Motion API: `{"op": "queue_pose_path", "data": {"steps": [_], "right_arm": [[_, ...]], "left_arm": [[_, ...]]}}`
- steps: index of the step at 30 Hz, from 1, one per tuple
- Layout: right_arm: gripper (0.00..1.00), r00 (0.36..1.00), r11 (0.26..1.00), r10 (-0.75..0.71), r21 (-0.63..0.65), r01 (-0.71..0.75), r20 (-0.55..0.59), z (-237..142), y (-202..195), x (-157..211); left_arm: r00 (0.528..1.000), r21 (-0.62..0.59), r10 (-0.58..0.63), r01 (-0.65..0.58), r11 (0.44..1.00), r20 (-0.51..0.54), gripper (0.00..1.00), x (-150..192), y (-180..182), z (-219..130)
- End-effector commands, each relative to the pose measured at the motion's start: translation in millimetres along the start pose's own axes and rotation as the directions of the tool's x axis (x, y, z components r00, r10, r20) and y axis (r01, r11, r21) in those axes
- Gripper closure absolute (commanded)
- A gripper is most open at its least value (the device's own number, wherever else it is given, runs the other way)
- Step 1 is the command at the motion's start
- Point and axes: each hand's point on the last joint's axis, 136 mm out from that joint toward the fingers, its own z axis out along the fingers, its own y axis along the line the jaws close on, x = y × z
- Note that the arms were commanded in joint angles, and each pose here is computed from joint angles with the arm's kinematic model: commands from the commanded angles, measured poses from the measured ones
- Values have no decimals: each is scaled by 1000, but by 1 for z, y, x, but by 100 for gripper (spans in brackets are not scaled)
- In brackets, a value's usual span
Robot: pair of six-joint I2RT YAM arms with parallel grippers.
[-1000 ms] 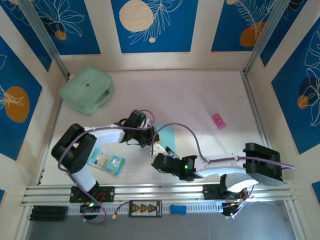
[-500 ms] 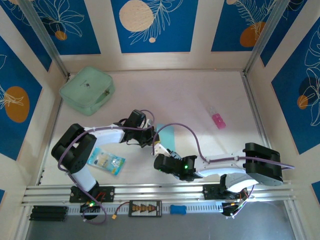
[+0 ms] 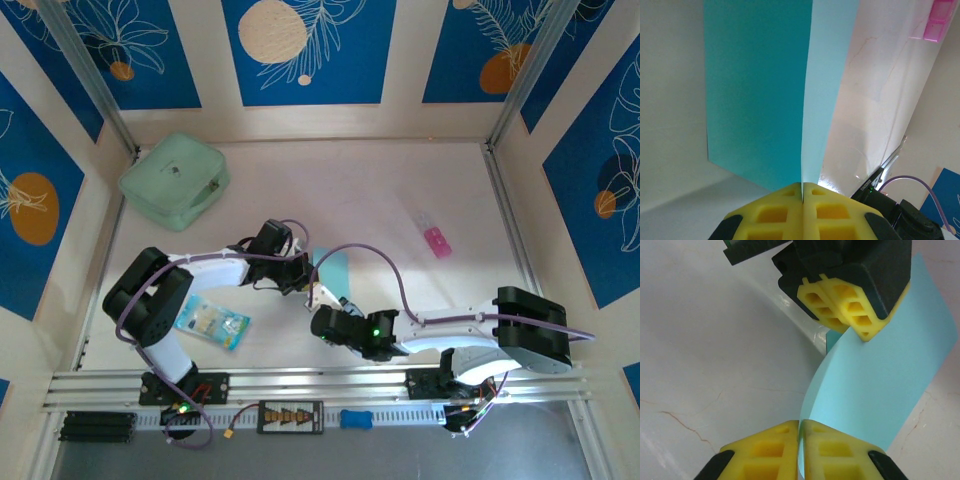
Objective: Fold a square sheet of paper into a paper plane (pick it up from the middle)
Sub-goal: Third fold the triangle at the center of the table.
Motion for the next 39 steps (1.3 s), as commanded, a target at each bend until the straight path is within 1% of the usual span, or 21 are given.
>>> {"op": "queue_pose_path", "data": {"steps": [1, 7, 10, 12, 14, 17, 20, 22, 26, 28, 31, 35, 39], "right_arm": [[91, 999, 999, 45, -17, -45, 11, -1, -2, -1], [97, 997, 997, 72, -42, -71, 8, -2, -2, -1], [99, 996, 993, 95, -77, -94, 0, -1, 0, 1], [99, 994, 987, 113, -115, -113, -7, -1, 3, 1], [100, 989, 973, 142, -182, -145, -27, -1, 8, 3], [99, 972, 930, 227, -281, -235, -63, 0, 11, 3], [99, 942, 862, 321, -381, -335, -101, 0, 12, -2], [100, 920, 804, 369, -453, -386, -129, -2, 13, -7], [99, 868, 706, 454, -514, -487, -201, -2, 6, -12], [99, 850, 675, 478, -525, -518, -223, 0, 2, -12], [99, 821, 634, 509, -532, -561, -259, 3, -3, -11], [99, 788, 577, 536, -549, -604, -303, 8, -4, -11], [98, 778, 558, 535, -554, -618, -329, 12, -3, -8]], "left_arm": [[1000, 14, 6, -6, 1000, 3, 99, 0, -7, -2], [1000, 16, 9, -9, 1000, 6, 95, 0, -8, -3], [1000, 14, 16, -16, 1000, 9, 89, 0, -8, -4], [1000, 12, 21, -21, 1000, 8, 79, 0, -8, -5], [999, -9, 33, -33, 999, 16, 65, 0, -7, -9], [997, -57, 62, -60, 997, 42, 51, -3, -5, -17], [992, -120, 104, -94, 988, 72, 43, -6, -3, -29], [986, -160, 135, -119, 980, 98, 40, -9, -4, -37], [974, -204, 184, -155, 967, 130, 39, -14, -7, -50], [970, -194, 206, -179, 964, 128, 40, -16, -12, -51], [963, -161, 246, -228, 960, 105, 46, -17, -25, -48], [952, -147, 298, -287, 947, 63, 57, -23, -38, -40], [941, -122, 339, -335, 934, 16, 67, -33, -52, -27]]}}
